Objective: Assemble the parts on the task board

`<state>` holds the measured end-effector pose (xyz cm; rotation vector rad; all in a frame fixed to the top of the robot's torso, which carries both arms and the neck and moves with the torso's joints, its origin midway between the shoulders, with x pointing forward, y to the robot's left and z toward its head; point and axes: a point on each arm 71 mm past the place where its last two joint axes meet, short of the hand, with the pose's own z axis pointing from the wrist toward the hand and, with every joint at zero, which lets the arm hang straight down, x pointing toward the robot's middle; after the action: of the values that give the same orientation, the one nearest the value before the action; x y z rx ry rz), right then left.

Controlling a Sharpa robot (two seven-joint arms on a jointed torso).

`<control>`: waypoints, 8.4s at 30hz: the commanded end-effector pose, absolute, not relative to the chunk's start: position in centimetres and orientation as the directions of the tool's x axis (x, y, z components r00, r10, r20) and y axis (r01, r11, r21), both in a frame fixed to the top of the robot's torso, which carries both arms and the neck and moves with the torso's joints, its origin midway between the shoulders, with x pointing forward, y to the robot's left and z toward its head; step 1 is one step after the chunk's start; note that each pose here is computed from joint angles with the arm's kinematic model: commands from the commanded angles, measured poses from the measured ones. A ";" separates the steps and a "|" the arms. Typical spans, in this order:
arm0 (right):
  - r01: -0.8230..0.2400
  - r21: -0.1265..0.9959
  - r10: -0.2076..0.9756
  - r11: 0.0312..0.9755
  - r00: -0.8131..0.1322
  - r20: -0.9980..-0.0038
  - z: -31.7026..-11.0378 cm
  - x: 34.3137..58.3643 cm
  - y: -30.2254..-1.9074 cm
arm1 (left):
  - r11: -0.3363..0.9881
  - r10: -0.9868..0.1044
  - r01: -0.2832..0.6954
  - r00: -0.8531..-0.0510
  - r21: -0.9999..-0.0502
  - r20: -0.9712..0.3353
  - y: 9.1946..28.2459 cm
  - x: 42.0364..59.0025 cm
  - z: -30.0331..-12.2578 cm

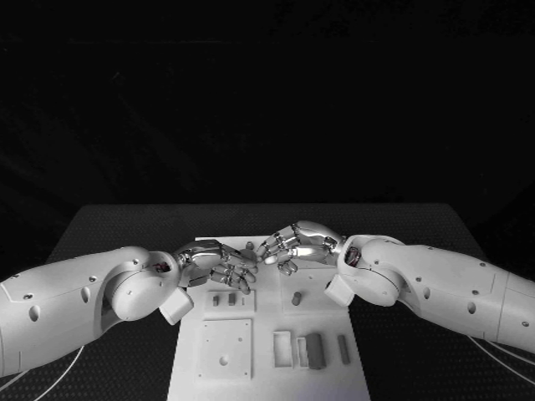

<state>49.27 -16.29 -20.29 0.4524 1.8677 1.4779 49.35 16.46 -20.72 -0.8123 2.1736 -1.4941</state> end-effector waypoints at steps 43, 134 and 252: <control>-0.210 0.930 0.630 0.301 -0.689 -0.359 -20.0 49.0 -15.2 | 0.262 -0.625 -0.235 -0.780 -0.936 0.021 15.9 49.1 -20.6; -0.283 0.896 0.593 0.343 -0.674 -0.440 -19.9 48.8 -14.6 | 0.273 -0.620 -0.236 -0.784 -0.933 0.017 16.1 49.0 -20.6; -0.846 0.209 0.033 0.491 -0.221 -0.975 -20.7 42.3 -7.5 | 0.028 -0.924 -0.274 -0.374 -0.961 0.079 27.0 51.6 -19.5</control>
<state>42.46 -7.84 -20.70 -0.6326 1.6383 1.0487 51.41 27.11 -19.84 -1.2135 1.7511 -1.3539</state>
